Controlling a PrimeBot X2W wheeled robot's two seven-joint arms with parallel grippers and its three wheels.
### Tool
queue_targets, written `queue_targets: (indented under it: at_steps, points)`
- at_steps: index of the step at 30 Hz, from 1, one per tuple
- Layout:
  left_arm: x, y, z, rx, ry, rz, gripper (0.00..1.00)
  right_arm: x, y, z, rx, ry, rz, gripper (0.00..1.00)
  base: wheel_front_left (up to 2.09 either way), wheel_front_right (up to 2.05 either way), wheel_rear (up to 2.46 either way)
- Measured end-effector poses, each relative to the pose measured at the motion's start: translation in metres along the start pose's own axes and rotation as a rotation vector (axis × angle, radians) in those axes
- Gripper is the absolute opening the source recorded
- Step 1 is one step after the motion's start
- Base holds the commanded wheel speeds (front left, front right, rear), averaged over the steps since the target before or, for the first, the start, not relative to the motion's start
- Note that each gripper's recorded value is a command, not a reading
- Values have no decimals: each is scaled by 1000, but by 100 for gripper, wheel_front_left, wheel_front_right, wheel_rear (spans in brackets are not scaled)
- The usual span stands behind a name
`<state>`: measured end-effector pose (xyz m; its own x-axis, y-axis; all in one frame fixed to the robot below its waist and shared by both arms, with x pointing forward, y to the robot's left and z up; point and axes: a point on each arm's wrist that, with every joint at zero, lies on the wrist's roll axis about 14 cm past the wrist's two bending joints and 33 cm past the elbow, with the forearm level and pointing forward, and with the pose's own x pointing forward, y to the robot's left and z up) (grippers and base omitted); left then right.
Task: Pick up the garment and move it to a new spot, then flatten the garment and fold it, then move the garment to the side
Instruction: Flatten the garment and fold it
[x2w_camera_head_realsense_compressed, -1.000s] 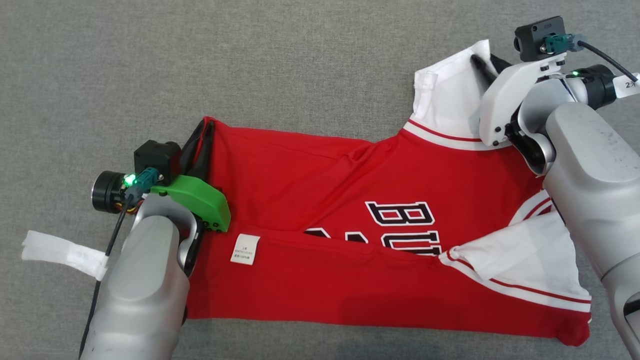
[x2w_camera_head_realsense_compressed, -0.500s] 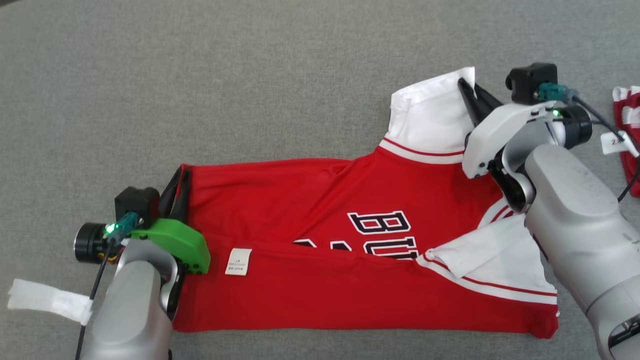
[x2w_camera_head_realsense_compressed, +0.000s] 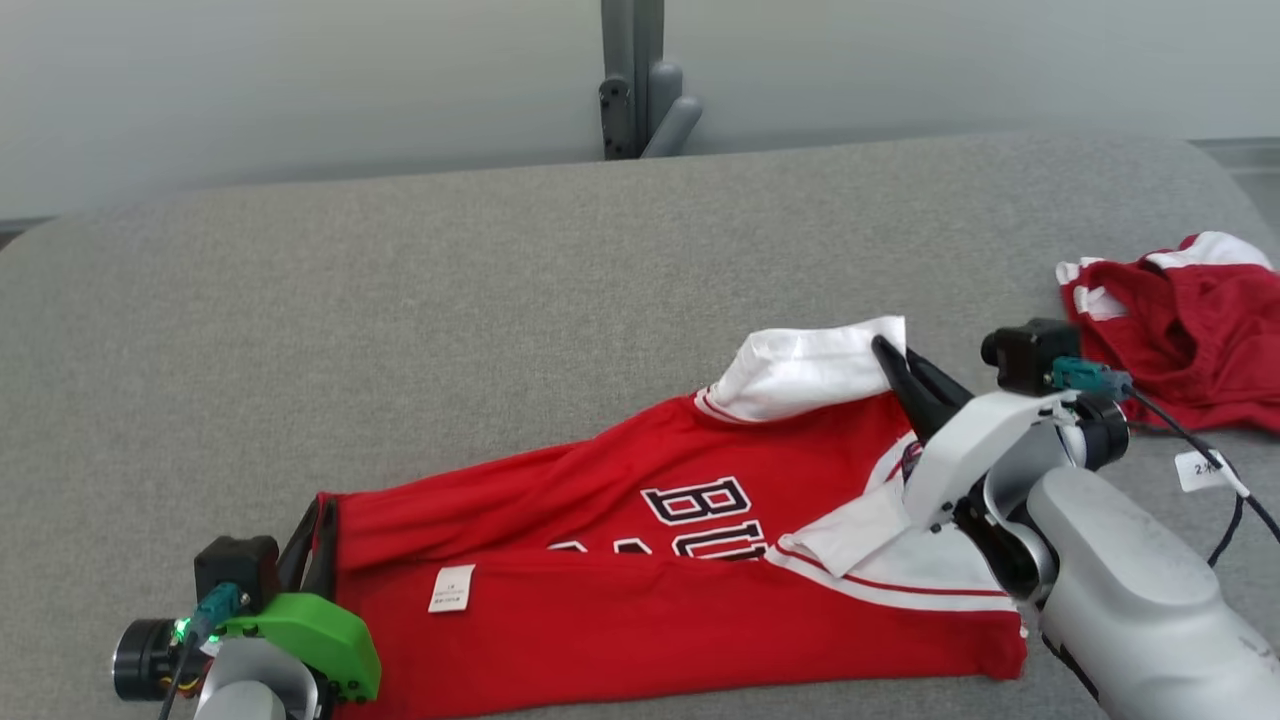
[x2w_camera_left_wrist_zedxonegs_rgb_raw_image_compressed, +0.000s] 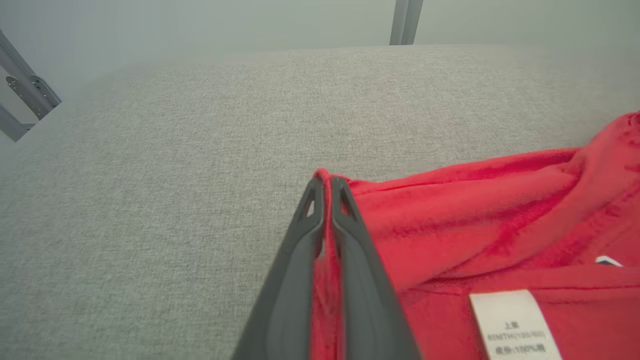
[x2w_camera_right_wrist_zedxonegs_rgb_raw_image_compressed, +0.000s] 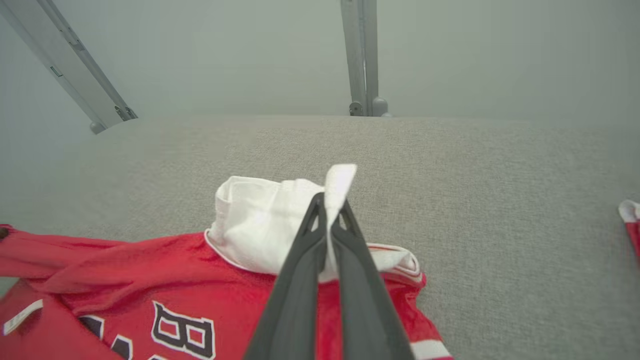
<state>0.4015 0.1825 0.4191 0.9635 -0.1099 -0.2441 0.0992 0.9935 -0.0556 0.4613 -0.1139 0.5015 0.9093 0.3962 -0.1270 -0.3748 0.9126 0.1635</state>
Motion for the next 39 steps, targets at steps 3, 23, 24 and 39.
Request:
queue_targets:
  at_steps: [3, 23, 24, 39]
  points:
    - [-8, -5, 6, 0, -27, -10, 0, -23, 1, 7, 32, -44, -9, 0, 0, 0, 0]
    - [-51, -9, -18, -19, -13, 10, 0, -119, -1, -45, 208, -53, -139, 0, 0, 0, 0]
    - [-53, -10, -23, -19, -2, 10, 0, -120, 0, -49, 217, -45, -145, 0, 0, 0, 0]
    - [-73, 10, -11, -35, -67, 148, 100, -144, -36, -60, 153, -87, -306, 100, 0, 0, 0]
